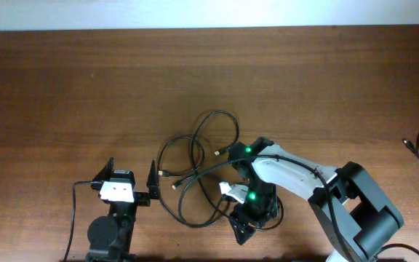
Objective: Untangle cables
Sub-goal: 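Move the right gripper back to center and grasp another black cable, then carry the second cable rightward with the right gripper and drop it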
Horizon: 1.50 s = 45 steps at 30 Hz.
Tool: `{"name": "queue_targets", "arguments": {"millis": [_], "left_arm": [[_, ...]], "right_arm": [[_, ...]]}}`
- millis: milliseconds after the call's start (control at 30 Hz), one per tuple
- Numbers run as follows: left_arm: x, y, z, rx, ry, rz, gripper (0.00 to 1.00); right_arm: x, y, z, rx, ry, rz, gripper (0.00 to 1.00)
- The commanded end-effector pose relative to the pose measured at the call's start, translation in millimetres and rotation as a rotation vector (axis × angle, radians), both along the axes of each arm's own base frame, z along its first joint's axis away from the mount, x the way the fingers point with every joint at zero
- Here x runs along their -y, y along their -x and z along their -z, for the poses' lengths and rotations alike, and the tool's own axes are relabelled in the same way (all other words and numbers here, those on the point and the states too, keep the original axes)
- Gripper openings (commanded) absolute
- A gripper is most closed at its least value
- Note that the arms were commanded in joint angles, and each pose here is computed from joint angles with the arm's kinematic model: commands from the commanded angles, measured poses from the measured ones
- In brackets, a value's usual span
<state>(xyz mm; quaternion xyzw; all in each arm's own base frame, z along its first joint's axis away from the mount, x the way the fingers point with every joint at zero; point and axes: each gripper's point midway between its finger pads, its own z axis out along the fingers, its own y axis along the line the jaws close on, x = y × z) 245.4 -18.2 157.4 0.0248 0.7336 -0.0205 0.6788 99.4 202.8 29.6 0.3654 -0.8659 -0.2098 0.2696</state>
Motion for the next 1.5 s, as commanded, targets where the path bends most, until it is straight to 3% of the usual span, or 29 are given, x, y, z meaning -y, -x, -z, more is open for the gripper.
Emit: {"name": "queue_targets", "arguments": {"millis": [0, 33, 67, 100, 267, 367, 467, 600, 700, 833, 1133, 1200, 1300, 1467], "left_arm": [[-0.8, 0.2, 1.1, -0.001, -0.015, -0.001, 0.99], [-0.8, 0.2, 1.1, -0.001, -0.015, -0.001, 0.99], [-0.8, 0.2, 1.1, -0.001, -0.015, -0.001, 0.99], [-0.8, 0.2, 1.1, -0.001, -0.015, -0.001, 0.99], [-0.8, 0.2, 1.1, -0.001, -0.015, -0.001, 0.99], [-0.8, 0.2, 1.1, -0.001, -0.015, -0.001, 0.99], [-0.8, 0.2, 1.1, -0.001, -0.015, -0.001, 0.99], [-0.8, 0.2, 1.1, -0.001, -0.015, -0.001, 0.99], [-0.8, 0.2, 1.1, -0.001, -0.015, -0.001, 0.99], [-0.7, 0.2, 1.1, -0.001, -0.015, 0.0, 0.99], [-0.8, 0.2, 1.1, -0.001, -0.015, -0.001, 0.99], [-0.7, 0.2, 1.1, -0.001, -0.015, 0.0, 0.99], [-0.8, 0.2, 1.1, -0.001, -0.015, -0.001, 0.99], [-0.7, 0.2, 1.1, -0.001, -0.015, 0.0, 0.99]], "right_arm": [[-6.0, 8.9, -2.0, -0.02, -0.028, -0.014, 0.45], [-6.0, 8.9, -2.0, -0.02, -0.028, -0.014, 0.22], [-6.2, 8.6, -1.9, -0.019, -0.029, -0.013, 0.09], [-7.2, 7.2, -1.3, -0.013, -0.034, -0.012, 0.04], [-30.5, -24.2, -21.3, 0.064, -0.043, 0.047, 0.04], [-26.4, -74.5, -61.6, 0.218, 0.045, 0.067, 0.04], [-21.5, -141.1, -142.6, 0.429, 0.023, 0.159, 0.04], [35.4, -232.1, -245.1, 0.79, 0.054, 0.496, 0.04], [86.2, -270.3, -302.4, 0.967, 0.004, 0.687, 0.04], [175.0, -309.4, -342.9, 1.148, 0.031, 0.927, 0.04], [336.5, -331.4, -382.5, 1.403, 0.178, 1.251, 0.04], [371.1, -327.5, -381.5, 1.439, 0.303, 1.3, 0.04], [418.0, -325.9, -358.6, 1.417, 0.501, 1.356, 0.04], [461.8, -347.1, -281.3, 1.243, 0.59, 1.384, 0.04]]}}
